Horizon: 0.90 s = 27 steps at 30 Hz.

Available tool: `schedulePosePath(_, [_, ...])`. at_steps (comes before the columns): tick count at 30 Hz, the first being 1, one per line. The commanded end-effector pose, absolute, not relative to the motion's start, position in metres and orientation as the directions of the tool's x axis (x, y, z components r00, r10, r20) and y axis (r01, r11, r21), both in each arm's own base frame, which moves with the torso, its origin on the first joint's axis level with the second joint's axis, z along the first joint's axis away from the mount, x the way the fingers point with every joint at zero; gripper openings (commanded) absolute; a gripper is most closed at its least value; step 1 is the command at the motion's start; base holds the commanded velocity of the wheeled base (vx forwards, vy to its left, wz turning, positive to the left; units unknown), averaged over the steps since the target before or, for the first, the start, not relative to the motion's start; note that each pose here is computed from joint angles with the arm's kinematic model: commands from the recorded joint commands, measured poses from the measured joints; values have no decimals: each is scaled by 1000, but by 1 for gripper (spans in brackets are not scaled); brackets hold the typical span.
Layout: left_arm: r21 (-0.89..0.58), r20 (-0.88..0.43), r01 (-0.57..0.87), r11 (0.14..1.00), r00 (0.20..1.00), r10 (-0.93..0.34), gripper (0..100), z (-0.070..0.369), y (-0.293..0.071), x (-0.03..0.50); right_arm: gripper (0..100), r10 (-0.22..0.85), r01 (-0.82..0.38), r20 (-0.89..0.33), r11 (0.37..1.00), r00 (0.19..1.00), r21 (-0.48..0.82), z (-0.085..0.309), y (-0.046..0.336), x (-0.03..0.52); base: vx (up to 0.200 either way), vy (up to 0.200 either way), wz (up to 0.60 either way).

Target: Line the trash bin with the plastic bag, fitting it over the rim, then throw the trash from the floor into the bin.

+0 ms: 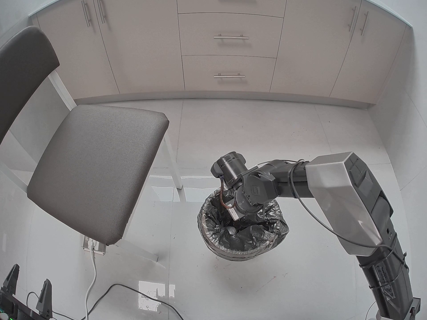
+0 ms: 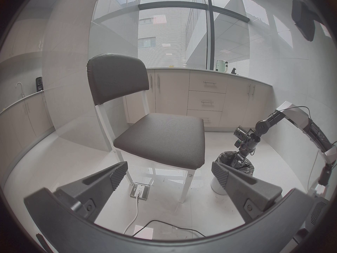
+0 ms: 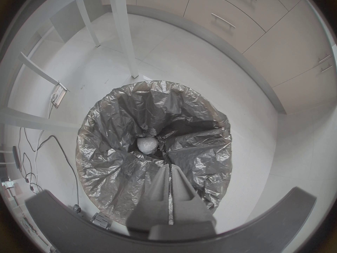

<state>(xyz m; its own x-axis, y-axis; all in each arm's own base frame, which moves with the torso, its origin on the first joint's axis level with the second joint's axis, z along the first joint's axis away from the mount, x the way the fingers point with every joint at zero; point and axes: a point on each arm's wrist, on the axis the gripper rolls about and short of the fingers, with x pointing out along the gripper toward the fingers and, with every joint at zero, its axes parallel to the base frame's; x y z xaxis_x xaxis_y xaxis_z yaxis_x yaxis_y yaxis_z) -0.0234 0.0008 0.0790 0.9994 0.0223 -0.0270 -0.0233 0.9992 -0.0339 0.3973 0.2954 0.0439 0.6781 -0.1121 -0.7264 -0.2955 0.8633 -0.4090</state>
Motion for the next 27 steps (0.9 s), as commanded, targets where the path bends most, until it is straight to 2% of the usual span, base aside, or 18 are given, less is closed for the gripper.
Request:
schedulePosePath(1, [-35,-11,-23,999,1000,23,100,79,1,-25,0,-99,-278,-700,871,707,-405,70,291,396,0,0,0])
schedulePosePath(19, [-27,-12,-26,999,1000,26,100,78,1,-25,0,-134,-164,-634,906,762,-390,161,242,392,0,0,0])
schedulePosePath(26, [5,-15,-9,1000,1000,9,100,77,0,-24,0,-121,-159,-568,894,814,-418,216,218,377,0,0,0])
schedulePosePath(27, [3,-15,-9,1000,1000,9,100,77,0,-24,0,-117,-153,-543,891,831,-426,234,210,371,0,0,0])
